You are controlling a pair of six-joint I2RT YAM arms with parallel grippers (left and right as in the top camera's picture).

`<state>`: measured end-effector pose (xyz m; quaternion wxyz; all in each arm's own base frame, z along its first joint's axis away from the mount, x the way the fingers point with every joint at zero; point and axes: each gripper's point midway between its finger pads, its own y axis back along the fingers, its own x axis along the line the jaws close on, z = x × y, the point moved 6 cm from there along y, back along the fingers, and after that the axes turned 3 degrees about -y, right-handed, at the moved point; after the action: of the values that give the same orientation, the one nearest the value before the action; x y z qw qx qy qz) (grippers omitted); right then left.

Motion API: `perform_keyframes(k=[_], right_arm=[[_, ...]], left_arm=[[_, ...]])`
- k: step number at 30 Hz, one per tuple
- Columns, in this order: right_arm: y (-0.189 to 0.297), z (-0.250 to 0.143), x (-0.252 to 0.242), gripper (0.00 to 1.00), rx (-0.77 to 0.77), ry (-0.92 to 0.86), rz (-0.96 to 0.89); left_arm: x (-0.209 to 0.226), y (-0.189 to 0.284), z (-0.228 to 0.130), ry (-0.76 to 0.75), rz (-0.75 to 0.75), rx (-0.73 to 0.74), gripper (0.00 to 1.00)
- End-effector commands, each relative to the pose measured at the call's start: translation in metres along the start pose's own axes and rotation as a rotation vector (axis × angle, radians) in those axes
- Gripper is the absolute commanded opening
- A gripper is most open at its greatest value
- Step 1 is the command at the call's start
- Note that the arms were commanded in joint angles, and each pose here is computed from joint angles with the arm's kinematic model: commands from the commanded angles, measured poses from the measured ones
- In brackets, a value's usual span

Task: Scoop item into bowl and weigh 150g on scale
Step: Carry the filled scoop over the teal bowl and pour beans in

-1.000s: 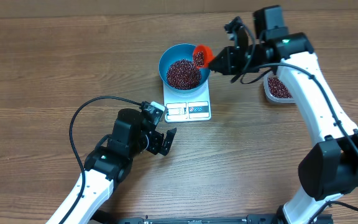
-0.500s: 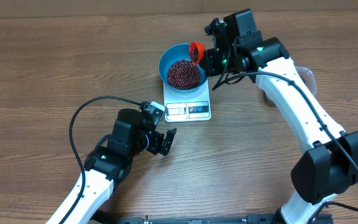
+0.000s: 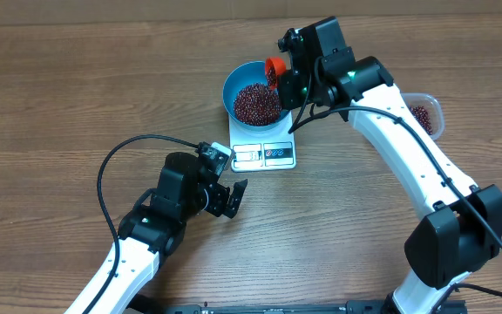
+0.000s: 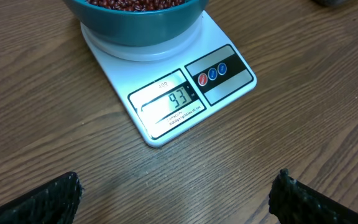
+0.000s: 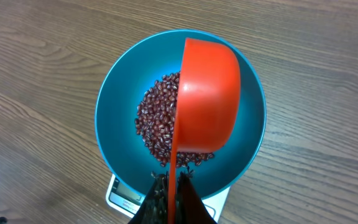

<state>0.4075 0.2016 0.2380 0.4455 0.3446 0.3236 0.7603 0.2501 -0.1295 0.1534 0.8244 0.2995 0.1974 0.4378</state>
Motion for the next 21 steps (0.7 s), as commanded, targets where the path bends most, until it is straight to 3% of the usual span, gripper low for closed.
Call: perform_keyframes(k=[1, 8, 15, 21], right_arm=[[0.005, 0.009, 0.005, 0.04, -0.037, 0.067, -0.023], [0.004, 0.009, 0.012, 0.04, -0.038, 0.205, -0.034], [0.003, 0.008, 0.016, 0.04, -0.042, 0.377, -0.186], [0.003, 0.011, 0.017, 0.04, -0.057, 0.391, -0.23]], left_arm=[[-0.002, 0.001, 0.002, 0.005, -0.014, -0.008, 1.0], [-0.002, 0.001, 0.002, 0.005, -0.014, -0.008, 1.0], [-0.002, 0.001, 0.002, 0.005, -0.014, -0.008, 1.0], [-0.002, 0.001, 0.002, 0.005, -0.014, -0.008, 1.0]])
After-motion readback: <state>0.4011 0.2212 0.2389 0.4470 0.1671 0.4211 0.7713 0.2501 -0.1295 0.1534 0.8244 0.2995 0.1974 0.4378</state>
